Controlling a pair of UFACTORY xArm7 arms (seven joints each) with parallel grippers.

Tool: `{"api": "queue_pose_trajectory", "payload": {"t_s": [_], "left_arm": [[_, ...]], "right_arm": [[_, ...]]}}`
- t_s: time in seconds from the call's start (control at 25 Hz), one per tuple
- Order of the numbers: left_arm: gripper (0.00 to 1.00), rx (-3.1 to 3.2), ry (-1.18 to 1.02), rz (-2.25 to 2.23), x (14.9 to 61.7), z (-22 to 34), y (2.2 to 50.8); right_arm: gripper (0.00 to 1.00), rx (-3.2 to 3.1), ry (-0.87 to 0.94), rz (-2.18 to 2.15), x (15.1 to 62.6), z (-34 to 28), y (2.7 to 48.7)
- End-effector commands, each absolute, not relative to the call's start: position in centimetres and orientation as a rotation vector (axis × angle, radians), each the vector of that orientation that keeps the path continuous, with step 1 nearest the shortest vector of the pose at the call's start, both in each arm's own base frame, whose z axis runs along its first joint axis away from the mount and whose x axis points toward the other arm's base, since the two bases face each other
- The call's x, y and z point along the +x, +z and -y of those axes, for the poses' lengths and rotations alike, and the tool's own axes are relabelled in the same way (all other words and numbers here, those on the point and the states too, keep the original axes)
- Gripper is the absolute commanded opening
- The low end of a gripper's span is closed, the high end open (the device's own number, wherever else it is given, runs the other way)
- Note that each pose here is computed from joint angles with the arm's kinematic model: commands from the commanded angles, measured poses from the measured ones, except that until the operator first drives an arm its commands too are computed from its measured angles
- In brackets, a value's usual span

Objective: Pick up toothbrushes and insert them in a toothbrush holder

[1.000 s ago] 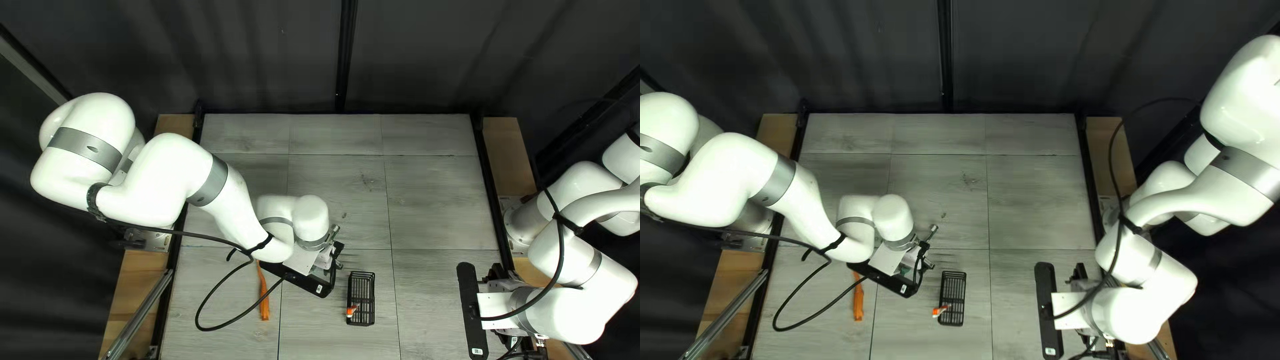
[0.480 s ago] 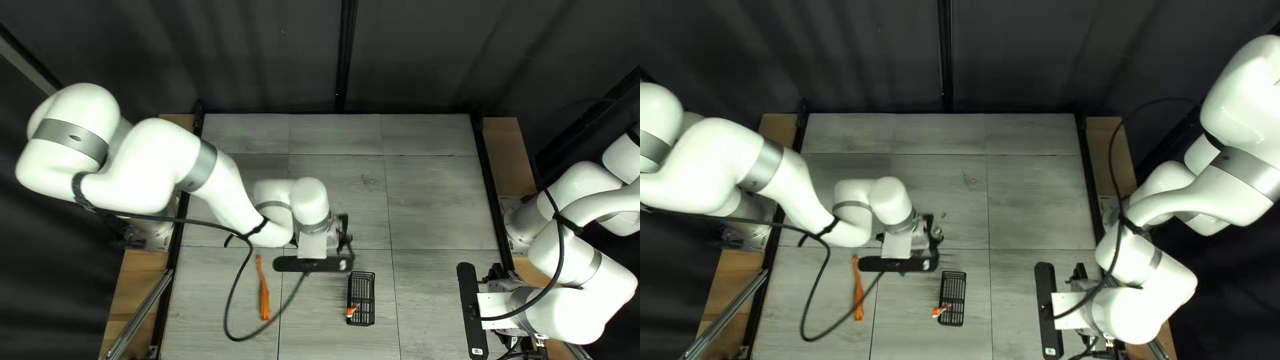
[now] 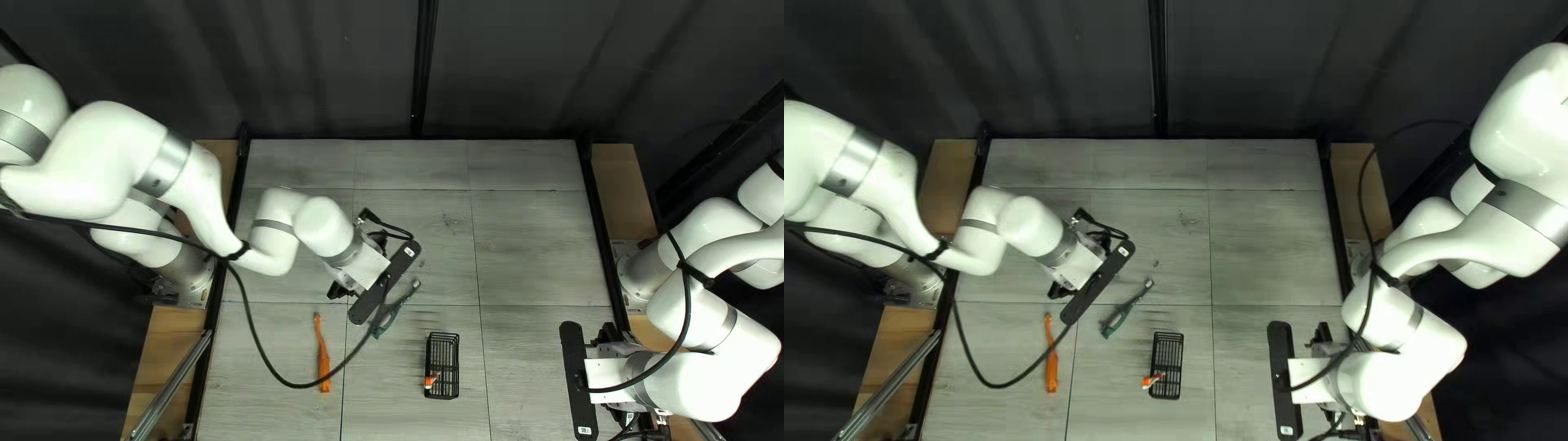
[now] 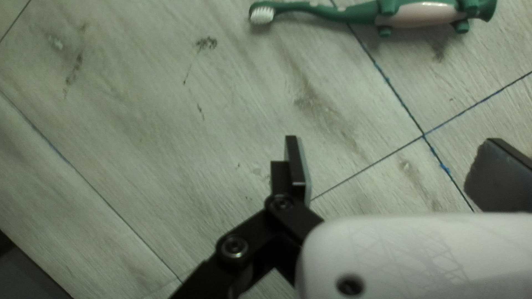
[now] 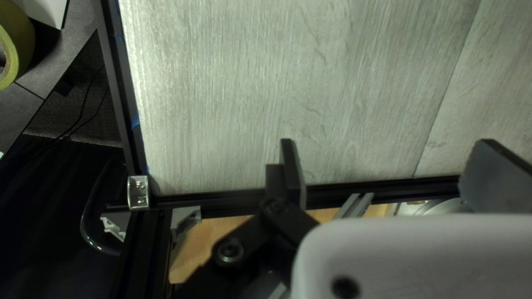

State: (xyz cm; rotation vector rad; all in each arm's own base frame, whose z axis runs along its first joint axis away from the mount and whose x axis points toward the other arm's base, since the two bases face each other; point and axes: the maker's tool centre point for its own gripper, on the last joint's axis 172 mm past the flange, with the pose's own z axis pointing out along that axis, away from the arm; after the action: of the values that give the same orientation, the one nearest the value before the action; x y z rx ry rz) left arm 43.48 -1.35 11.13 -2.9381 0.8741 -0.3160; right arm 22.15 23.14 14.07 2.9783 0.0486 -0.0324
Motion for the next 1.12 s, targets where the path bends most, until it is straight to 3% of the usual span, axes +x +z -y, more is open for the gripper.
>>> {"api": "queue_pose_trajectory", "payload": {"t_s": [0.04,0.16,0.24,0.6,0.88,1.12], "left_arm": [[1.00,-3.075,-0.242,-0.267,44.1,-1.5,12.6],[1.00,-3.013,-0.078,0.207,43.7,0.7,14.5],[1.00,-3.003,-0.032,0.241,43.7,1.8,15.0],[1.00,-3.075,-0.103,0.470,45.3,1.6,13.1],[1.00,-2.954,-0.074,1.126,45.9,6.2,11.2],[1.00,-2.937,0.015,1.117,46.5,10.3,9.7]], "right_arm": [[1.00,2.978,-0.032,-0.049,22.2,-23.1,14.1],[1.00,2.978,-0.032,-0.049,22.2,-23.1,14.1],[1.00,2.978,-0.032,-0.049,22.2,-23.1,14.1],[1.00,2.978,-0.032,-0.049,22.2,-23.1,14.1],[1.00,2.978,-0.032,-0.049,22.2,-23.1,14.1],[1.00,2.978,-0.032,-0.049,22.2,-23.1,14.1]]}}
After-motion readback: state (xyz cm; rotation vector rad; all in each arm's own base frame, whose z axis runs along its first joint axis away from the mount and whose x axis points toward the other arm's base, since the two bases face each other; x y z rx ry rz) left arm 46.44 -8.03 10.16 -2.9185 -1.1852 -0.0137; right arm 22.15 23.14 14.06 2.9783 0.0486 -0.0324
